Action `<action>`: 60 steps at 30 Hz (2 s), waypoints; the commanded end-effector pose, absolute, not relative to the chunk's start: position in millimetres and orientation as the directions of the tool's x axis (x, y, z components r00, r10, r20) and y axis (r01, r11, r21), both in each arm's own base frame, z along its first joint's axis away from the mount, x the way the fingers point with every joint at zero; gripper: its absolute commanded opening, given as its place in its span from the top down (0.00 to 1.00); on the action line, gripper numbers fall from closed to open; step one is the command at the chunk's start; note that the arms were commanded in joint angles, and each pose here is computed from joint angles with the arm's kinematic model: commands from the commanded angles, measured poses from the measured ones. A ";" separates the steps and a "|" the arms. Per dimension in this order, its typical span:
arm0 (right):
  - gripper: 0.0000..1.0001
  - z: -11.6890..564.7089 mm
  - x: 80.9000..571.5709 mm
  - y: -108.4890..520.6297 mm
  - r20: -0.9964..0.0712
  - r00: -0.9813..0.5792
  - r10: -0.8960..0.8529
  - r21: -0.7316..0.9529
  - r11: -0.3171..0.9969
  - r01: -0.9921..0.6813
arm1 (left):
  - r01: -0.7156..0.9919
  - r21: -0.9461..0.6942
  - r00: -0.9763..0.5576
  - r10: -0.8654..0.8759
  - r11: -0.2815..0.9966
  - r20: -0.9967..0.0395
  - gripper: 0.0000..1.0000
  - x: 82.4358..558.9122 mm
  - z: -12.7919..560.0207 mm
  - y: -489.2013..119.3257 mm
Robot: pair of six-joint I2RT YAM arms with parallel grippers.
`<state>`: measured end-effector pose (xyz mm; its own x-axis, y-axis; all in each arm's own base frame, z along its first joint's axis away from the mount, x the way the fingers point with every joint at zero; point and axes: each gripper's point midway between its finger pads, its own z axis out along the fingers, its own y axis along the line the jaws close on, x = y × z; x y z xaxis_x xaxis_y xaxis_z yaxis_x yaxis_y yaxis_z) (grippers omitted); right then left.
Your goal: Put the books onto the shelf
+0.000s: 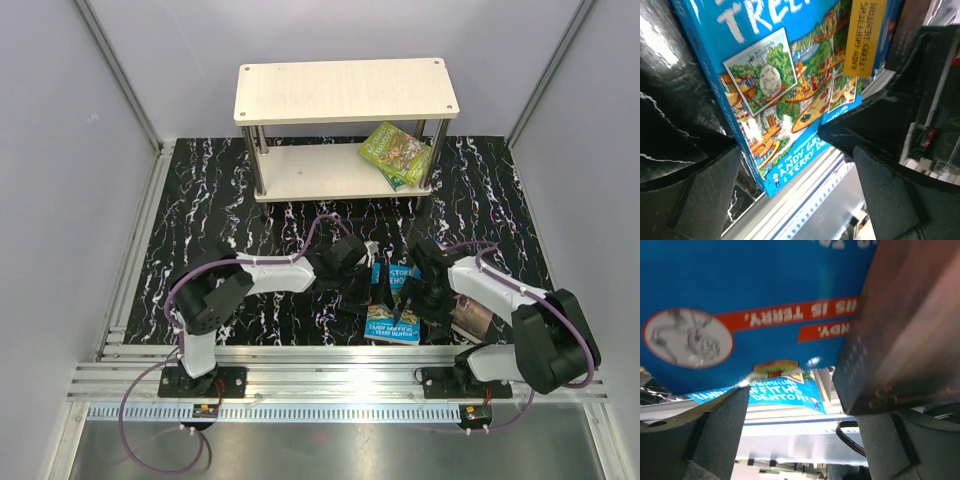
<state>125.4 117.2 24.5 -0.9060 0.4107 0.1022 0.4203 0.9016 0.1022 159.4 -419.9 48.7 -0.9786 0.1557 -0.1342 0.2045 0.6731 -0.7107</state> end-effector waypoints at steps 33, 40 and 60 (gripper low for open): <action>1.00 168.5 227.2 225.9 -0.052 -0.920 0.387 0.771 0.601 0.209 | -0.012 -0.850 -0.999 -0.048 0.527 -0.015 0.01 163.8 61.7 -374.3; 1.00 191.6 222.2 249.2 0.039 -0.931 0.364 0.894 0.404 0.195 | -0.030 -0.924 -0.977 -0.205 0.380 -0.052 0.01 191.0 95.9 -372.2; 0.79 195.0 177.1 243.5 0.091 -0.958 0.273 0.917 0.352 0.188 | -0.073 -0.958 -0.950 -0.313 0.277 -0.018 0.64 232.4 101.1 -384.3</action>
